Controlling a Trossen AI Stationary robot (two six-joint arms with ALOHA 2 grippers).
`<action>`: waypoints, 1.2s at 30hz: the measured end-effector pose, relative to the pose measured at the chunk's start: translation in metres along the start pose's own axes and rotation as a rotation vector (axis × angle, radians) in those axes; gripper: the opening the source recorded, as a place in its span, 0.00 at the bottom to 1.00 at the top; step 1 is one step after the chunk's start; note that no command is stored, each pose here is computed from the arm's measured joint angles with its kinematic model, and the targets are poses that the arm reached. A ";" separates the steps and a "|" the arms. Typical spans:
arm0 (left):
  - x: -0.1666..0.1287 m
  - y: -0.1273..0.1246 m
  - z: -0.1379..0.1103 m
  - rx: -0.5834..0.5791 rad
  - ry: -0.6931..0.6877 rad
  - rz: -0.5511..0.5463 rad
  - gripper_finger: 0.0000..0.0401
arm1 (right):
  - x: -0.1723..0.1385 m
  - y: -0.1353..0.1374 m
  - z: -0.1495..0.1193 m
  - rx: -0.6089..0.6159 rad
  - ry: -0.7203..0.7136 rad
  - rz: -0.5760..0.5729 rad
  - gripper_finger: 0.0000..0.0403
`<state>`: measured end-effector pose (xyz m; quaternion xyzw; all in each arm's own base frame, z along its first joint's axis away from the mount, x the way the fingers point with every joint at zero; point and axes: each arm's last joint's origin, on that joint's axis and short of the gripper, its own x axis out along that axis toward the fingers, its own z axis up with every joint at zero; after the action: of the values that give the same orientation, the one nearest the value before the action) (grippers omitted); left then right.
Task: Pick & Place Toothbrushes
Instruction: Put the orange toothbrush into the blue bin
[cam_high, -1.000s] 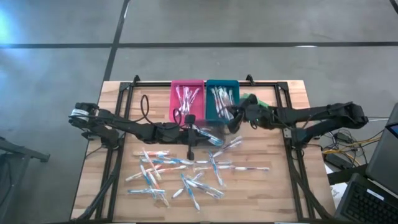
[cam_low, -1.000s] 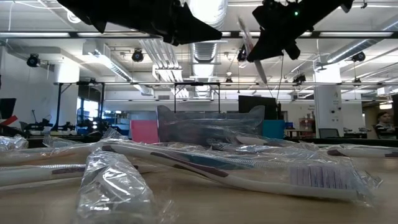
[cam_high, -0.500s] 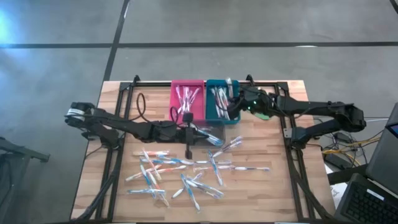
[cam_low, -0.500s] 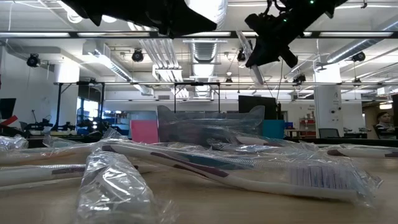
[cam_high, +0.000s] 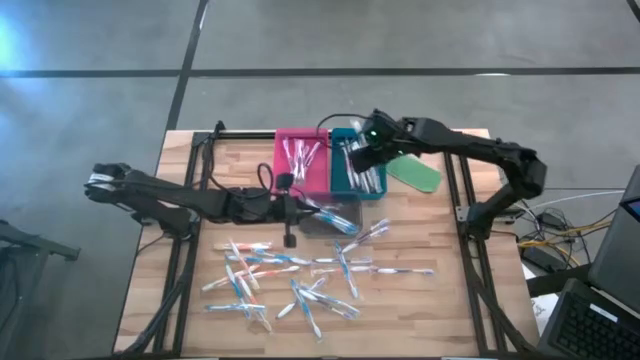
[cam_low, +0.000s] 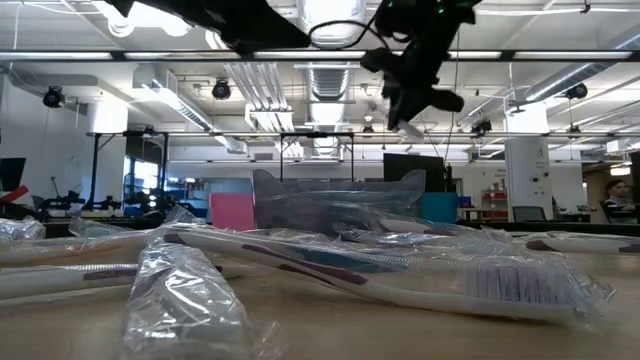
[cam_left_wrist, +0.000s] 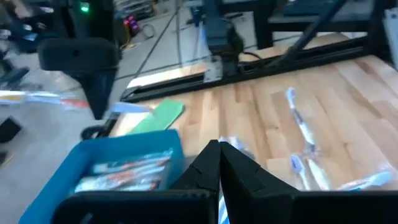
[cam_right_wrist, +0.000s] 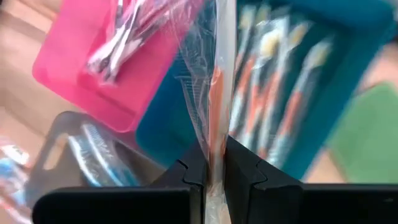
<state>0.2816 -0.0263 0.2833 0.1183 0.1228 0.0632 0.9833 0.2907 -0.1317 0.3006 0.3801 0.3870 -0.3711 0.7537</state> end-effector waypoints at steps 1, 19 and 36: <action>-0.003 0.001 -0.002 -0.005 0.008 0.004 0.02 | 0.006 0.001 0.004 0.019 0.027 0.018 0.06; -0.063 0.014 -0.023 -0.072 -0.086 0.032 0.02 | 0.114 -0.025 0.030 0.232 0.301 -0.078 0.06; -0.068 0.015 -0.024 -0.086 -0.101 0.034 0.02 | 0.142 -0.042 0.031 0.235 0.343 -0.138 0.20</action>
<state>0.2087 -0.0168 0.2795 0.0810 0.0682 0.0792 0.9912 0.3249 -0.2142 0.1785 0.4954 0.4890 -0.3943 0.6000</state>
